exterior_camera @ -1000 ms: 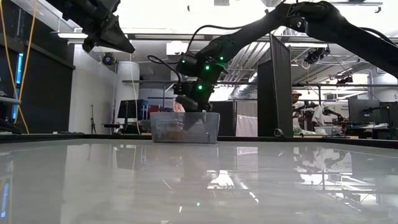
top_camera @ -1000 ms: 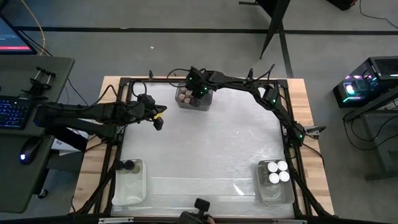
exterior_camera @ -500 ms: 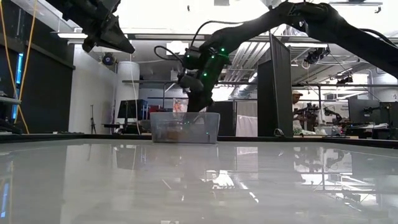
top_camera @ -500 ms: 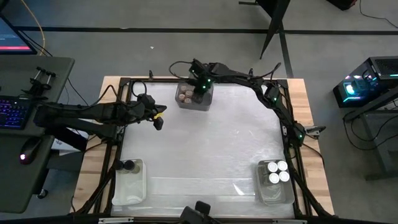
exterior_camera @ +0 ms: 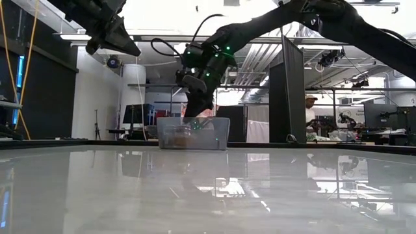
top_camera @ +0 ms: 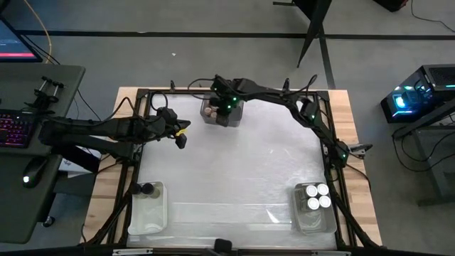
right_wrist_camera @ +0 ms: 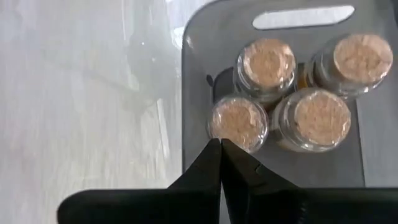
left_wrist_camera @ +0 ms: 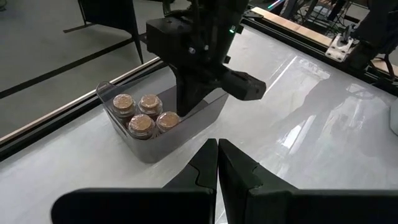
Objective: Sort spices by type
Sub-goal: Adjust the brown seasoning bottles in the black bin
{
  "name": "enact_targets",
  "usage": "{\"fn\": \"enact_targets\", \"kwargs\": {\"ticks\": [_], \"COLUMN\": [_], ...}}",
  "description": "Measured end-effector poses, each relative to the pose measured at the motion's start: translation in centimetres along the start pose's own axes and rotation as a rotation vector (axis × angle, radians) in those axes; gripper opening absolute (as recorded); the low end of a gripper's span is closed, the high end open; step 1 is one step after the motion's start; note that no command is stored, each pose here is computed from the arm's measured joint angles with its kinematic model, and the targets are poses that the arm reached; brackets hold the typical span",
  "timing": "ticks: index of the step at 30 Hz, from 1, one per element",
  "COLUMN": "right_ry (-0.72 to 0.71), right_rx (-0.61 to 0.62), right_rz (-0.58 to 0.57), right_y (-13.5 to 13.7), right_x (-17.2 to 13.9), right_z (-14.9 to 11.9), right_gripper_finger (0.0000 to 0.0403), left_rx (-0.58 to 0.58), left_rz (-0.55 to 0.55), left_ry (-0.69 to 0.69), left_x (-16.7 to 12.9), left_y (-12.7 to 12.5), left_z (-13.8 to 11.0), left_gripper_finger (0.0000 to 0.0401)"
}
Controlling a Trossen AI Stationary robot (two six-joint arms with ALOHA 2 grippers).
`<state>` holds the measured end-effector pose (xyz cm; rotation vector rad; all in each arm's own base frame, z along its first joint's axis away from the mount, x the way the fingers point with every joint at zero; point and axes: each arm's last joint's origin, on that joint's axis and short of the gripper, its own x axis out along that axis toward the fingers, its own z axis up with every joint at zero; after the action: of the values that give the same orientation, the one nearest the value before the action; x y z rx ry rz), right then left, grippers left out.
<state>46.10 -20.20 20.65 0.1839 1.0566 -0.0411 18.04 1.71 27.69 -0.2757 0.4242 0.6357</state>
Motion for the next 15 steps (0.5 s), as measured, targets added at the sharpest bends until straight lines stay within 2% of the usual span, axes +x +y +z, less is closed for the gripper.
{"fn": "enact_targets", "kwargs": {"ticks": [15], "right_ry": [-0.083], "right_rx": [0.023], "right_rz": [-0.022], "right_y": [0.0], "right_x": [1.1], "right_z": [0.8], "right_gripper_finger": [0.0], "left_rx": [0.0], "left_rz": [0.0], "left_ry": [0.001], "left_x": [0.0], "left_y": [0.0], "left_z": [0.0], "left_gripper_finger": [0.0]}}
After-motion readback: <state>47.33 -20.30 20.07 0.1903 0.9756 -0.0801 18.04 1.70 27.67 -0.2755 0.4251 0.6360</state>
